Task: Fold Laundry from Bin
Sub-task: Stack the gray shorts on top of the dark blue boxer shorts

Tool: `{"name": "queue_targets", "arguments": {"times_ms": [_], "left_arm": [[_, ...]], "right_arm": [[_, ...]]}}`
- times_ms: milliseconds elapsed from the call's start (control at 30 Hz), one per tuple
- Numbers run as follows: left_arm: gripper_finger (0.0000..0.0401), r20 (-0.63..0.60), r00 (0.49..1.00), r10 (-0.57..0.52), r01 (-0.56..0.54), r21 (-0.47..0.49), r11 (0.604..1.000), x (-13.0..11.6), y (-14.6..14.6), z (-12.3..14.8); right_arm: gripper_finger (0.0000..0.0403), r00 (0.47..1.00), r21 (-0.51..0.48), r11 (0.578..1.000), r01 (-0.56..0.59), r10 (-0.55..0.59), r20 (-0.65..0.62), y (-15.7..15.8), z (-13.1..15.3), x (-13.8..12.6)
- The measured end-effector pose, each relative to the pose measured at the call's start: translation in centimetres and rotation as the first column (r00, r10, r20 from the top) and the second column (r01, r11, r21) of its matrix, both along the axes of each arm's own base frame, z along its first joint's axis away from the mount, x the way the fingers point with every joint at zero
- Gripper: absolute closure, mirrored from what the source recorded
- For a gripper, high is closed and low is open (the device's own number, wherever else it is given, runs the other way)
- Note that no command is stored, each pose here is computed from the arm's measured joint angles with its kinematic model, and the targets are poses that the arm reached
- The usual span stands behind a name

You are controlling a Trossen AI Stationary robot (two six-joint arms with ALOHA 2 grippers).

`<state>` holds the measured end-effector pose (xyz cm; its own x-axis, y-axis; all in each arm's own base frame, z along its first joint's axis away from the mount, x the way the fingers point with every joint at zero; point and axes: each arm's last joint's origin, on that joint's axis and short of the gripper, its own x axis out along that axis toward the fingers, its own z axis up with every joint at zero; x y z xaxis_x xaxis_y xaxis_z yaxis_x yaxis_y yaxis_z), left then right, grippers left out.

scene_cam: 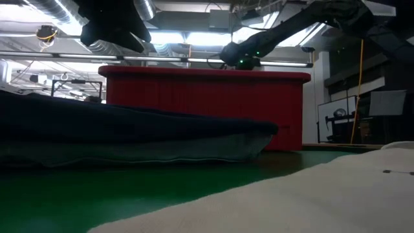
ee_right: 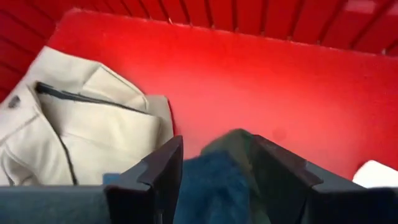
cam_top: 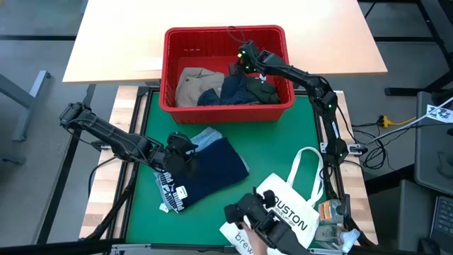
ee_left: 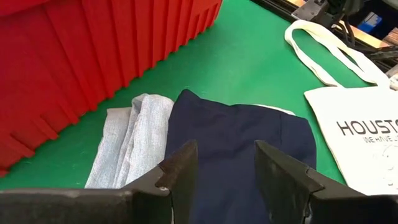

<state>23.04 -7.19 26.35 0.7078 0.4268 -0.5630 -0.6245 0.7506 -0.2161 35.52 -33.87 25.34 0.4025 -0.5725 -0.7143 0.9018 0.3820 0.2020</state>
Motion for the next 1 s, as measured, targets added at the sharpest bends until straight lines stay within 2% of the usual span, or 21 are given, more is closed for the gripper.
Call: {"name": "queue_targets", "arguments": {"times_ms": [267, 467, 667, 733, 800, 900, 1000], "left_arm": [[0.0248, 0.000, 1.000, 0.000, 0.000, 0.000, 1.000, 0.0, 0.0, 0.0], [0.0248, 0.000, 1.000, 0.000, 0.000, 0.000, 1.000, 0.0, 0.0, 0.0], [0.0248, 0.000, 1.000, 0.000, 0.000, 0.000, 1.000, 0.0, 0.0, 0.0], [0.0248, 0.000, 1.000, 0.000, 0.000, 0.000, 1.000, 0.0, 0.0, 0.0], [0.0248, 0.000, 1.000, 0.000, 0.000, 0.000, 1.000, 0.0, 0.0, 0.0], [0.0248, 0.000, 1.000, 0.000, 0.000, 0.000, 1.000, 0.0, 0.0, 0.0], [0.0248, 0.000, 1.000, 0.000, 0.000, 0.000, 1.000, 0.0, 0.0, 0.0]], "right_arm": [[0.0215, 1.000, 0.030, 0.999, -0.017, 0.016, 0.012, 0.1, -0.1, 0.0], [0.0215, 0.993, 0.096, 0.995, 0.001, -0.013, 0.118, 0.2, 0.0, 0.3], [0.0215, 0.996, 0.090, 0.996, 0.011, -0.019, 0.092, 0.2, -0.1, 0.2], [0.0215, 0.996, 0.050, 0.998, -0.033, 0.029, 0.078, 0.1, 0.1, 0.3], [0.0215, 0.990, -0.005, 0.991, -0.132, 0.132, 0.058, 0.0, 0.3, 0.5], [0.0215, 0.952, -0.065, 0.950, -0.306, 0.307, 0.013, 0.1, 0.7, 0.8], [0.0215, 0.904, -0.133, 0.894, -0.428, 0.421, -0.076, 0.1, 1.2, 0.9]]}}
